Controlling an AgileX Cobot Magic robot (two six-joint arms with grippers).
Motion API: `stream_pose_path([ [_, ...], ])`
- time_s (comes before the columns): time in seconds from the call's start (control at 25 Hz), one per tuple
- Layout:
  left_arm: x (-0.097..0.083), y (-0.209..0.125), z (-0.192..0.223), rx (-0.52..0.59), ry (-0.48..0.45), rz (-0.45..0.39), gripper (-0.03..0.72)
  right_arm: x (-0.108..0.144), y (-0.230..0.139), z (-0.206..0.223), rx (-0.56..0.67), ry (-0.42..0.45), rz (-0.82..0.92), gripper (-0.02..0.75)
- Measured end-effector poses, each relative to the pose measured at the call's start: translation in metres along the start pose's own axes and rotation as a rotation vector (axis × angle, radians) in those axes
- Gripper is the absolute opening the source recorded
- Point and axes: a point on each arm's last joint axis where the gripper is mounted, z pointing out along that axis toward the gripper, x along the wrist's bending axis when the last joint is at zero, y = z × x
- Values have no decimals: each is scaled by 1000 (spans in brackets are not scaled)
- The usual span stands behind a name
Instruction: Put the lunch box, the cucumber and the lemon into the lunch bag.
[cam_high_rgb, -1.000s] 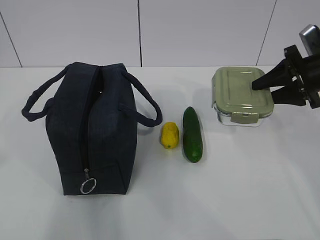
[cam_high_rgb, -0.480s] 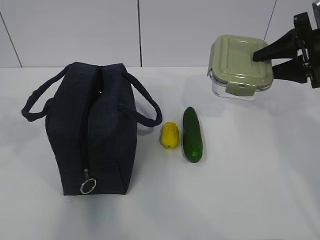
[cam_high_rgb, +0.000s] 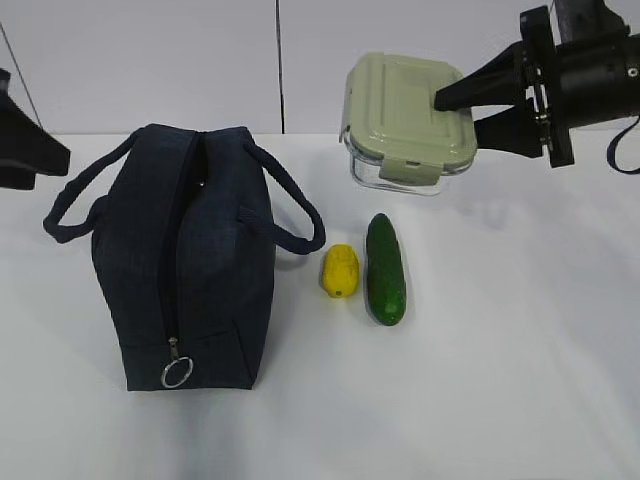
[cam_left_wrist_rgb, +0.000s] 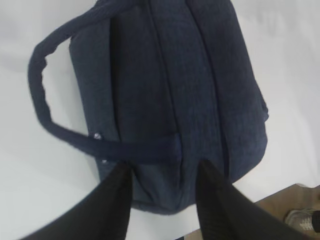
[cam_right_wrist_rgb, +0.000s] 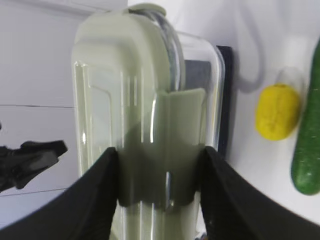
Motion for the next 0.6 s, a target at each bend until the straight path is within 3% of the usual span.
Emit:
stream_pose_path([
  [0.28, -10, 21, 33, 60, -37, 36, 309, 11, -2, 11, -3, 62, 6, 360],
  [0.6, 10, 18, 78, 169, -10, -22, 298, 21, -8, 25, 33, 86, -13, 359],
])
